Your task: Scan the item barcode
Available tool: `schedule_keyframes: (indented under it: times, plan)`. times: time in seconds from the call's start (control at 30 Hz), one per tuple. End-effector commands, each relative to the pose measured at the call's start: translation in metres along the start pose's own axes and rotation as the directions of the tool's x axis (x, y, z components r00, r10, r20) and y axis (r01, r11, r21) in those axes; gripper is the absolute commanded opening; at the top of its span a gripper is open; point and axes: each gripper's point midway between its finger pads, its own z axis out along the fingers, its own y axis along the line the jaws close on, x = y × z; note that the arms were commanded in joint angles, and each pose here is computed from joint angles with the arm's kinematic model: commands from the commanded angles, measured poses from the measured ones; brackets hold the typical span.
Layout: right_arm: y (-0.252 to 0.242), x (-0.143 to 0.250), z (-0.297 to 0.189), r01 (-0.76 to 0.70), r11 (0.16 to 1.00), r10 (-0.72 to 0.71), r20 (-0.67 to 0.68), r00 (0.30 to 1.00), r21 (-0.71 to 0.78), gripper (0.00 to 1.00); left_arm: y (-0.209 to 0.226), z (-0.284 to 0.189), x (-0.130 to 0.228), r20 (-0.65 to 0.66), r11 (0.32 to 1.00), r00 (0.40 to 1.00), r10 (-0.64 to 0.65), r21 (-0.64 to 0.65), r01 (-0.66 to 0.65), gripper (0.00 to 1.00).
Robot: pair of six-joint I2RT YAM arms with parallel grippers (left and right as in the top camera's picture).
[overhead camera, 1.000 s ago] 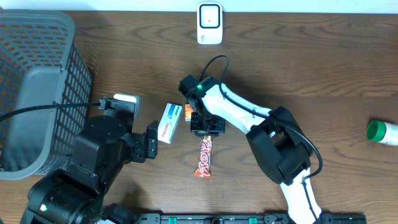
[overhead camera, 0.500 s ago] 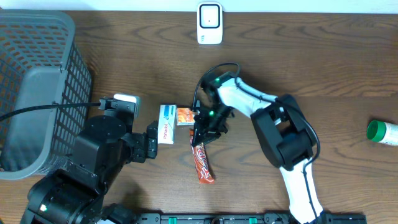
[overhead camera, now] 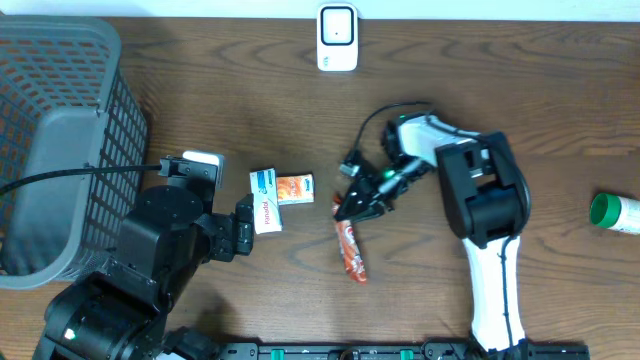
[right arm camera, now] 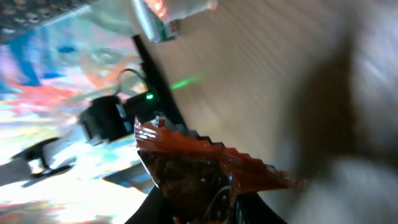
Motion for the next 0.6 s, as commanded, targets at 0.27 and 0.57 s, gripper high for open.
schedule_keyframes:
  times: [0.27,0.57]
  plan:
    - [0.026,0.015,-0.048,0.263,0.948,-0.237,0.151,0.96,-0.18,0.06,0.0,-0.002,-0.001,0.006,1.0,1.0,-0.015,-0.002,0.015,0.91]
    - [0.051,-0.017,-0.075,0.536,0.827,-0.412,0.462,0.785,-0.173,0.03,0.0,-0.002,-0.001,0.006,1.0,1.0,-0.015,-0.002,0.015,0.91]
